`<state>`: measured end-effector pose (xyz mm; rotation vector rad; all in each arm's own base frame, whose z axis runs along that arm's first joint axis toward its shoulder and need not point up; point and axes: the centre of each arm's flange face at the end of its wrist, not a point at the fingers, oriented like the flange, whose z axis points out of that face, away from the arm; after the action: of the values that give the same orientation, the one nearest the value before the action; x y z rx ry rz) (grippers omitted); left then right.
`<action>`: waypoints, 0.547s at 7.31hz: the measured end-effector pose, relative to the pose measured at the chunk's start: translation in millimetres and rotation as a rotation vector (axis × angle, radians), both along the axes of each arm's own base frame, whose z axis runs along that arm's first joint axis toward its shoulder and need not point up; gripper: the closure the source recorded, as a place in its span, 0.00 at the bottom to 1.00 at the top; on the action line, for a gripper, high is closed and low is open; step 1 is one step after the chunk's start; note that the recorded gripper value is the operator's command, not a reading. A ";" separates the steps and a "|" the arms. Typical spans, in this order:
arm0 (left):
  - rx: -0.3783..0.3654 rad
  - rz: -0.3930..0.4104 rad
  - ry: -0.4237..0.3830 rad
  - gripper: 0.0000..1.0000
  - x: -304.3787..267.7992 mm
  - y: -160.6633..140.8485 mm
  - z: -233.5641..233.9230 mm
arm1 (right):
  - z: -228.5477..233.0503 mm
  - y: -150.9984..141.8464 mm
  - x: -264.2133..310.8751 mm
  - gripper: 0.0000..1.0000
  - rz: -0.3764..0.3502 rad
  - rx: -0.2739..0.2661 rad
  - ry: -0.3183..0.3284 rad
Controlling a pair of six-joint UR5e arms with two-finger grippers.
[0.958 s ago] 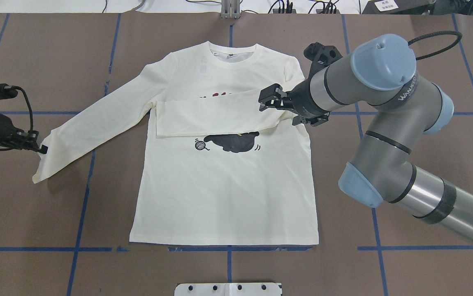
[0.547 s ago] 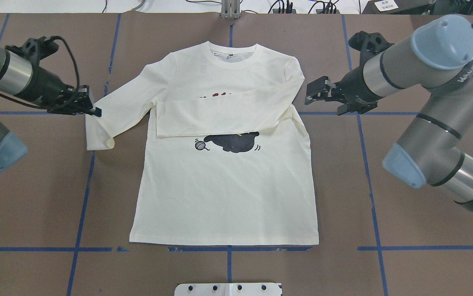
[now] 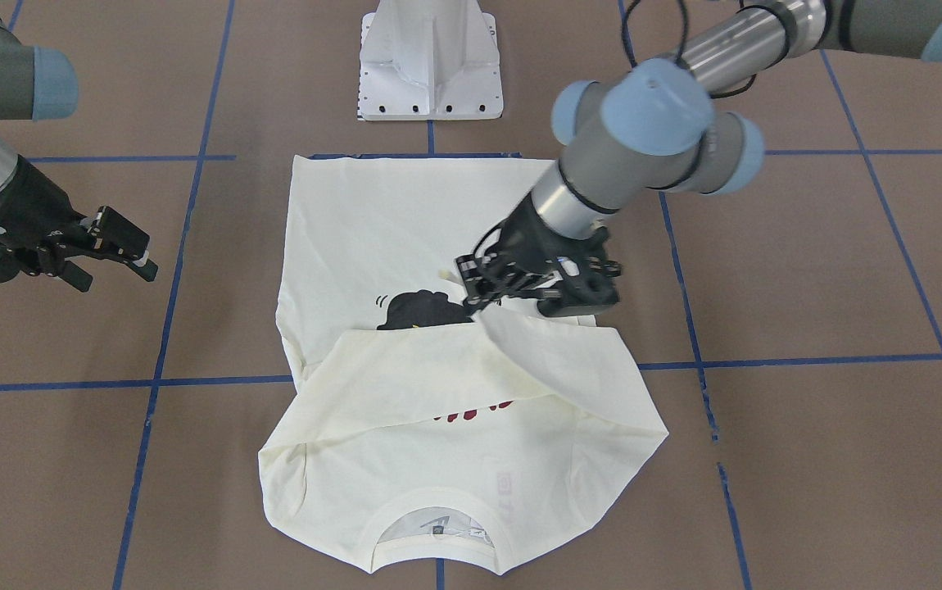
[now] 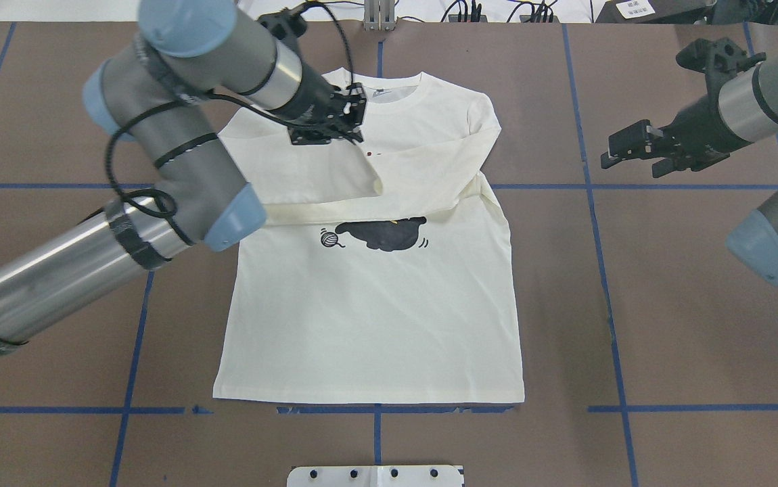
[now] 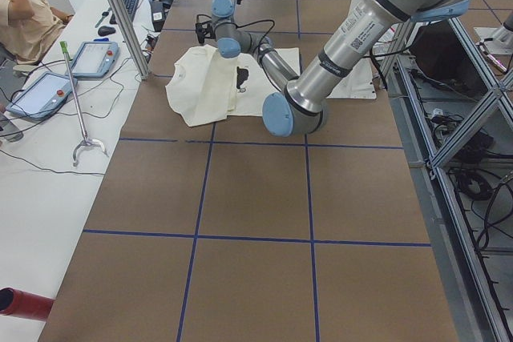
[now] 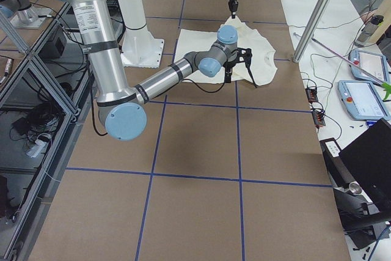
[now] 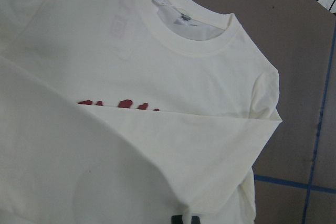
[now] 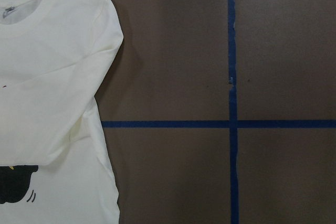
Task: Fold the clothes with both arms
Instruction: 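Fold the sleeve across the shirt with the left gripper while the right arm moves hemward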
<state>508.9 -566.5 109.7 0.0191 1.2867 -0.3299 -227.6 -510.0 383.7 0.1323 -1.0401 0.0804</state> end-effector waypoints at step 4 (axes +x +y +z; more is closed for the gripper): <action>0.015 -0.043 0.013 0.02 158.4 69.6 -64.8 | 15.5 10.9 16.5 0.00 -0.001 0.015 -0.002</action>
<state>667.4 -496.9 44.9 0.0581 1.3032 -0.3579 -211.1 -499.1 399.2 0.1457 -1.0430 0.0720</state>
